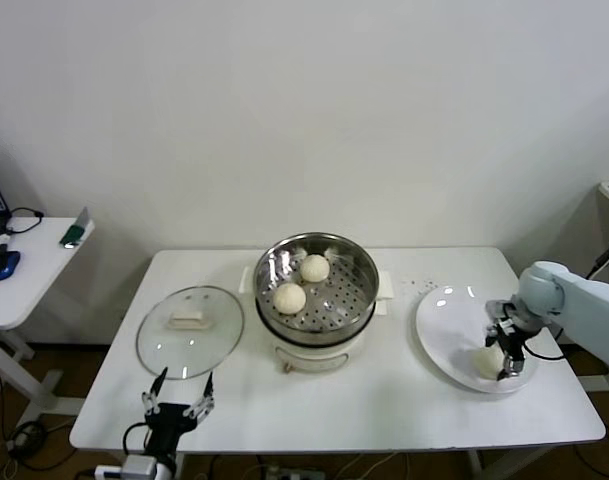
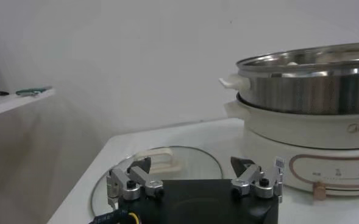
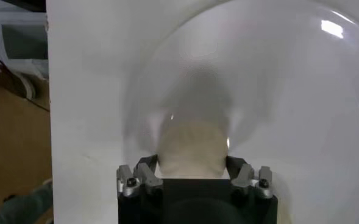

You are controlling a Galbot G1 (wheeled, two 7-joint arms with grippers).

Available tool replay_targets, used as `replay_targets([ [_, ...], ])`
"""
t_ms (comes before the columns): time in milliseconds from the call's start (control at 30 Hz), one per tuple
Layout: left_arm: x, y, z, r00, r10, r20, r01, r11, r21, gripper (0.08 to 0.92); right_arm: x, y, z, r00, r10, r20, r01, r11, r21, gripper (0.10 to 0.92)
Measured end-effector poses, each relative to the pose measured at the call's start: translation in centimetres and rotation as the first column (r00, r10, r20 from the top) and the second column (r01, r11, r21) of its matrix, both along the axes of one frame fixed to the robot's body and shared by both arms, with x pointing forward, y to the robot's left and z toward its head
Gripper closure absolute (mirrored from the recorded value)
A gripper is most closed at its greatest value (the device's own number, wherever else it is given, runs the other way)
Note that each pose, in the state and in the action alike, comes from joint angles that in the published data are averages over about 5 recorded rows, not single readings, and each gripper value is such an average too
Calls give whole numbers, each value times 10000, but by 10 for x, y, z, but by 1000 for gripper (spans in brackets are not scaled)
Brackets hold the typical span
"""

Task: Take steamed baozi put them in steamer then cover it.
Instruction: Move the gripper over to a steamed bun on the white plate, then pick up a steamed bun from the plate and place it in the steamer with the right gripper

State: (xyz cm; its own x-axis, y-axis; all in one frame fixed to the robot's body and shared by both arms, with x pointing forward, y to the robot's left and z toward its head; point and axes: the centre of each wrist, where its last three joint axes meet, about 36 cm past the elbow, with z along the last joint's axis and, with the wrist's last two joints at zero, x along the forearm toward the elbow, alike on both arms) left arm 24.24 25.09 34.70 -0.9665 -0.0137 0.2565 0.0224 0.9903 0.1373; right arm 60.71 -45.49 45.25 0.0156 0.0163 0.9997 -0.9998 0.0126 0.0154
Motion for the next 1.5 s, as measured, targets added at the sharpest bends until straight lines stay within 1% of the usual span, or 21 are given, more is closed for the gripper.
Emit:
replay_targets([
  [200,0,0,0,10000,4,-4,-4,10000,3,177,8,2,9,9997,211,127,-212,9998,58,335],
  [367,0,0,-1,10000,-1,-12,1,10000,1,177,23,15,31,9942,1020,348,-1027,9945,183,335],
  [533,-1,0,-1,10000,-9,-26,9,10000,-2,177,49,41,75,9641,2534,796,-2553,9667,149,329],
  [667,-1,0,-2,10000,1,-40,-1,10000,-3,177,70,73,125,9061,4039,1258,-4061,9138,-83,327],
  [767,-2,-1,-3,10000,-10,-80,10,10000,-14,177,83,99,164,8427,5161,1532,-5175,8550,-336,327],
  [900,-3,-3,-5,9999,-53,-148,52,10000,-43,177,92,140,212,7379,6503,1807,-6497,7569,-709,327],
  [1067,-3,-3,-5,9998,-104,-161,103,9999,-47,177,92,196,250,5881,7878,1831,-7838,6110,-1115,327],
  [1167,-4,-1,-5,9998,-139,-165,139,9999,-5,177,89,231,262,4893,8555,1692,-8488,5117,-1327,327],
  [1300,-5,3,-4,9997,-153,-183,155,9999,70,177,82,278,265,3571,9235,1398,-9134,3765,-1544,327],
  [1500,-8,6,-4,9996,-151,-244,154,9998,138,177,73,340,245,1825,9795,858,-9676,1944,-1610,322],
])
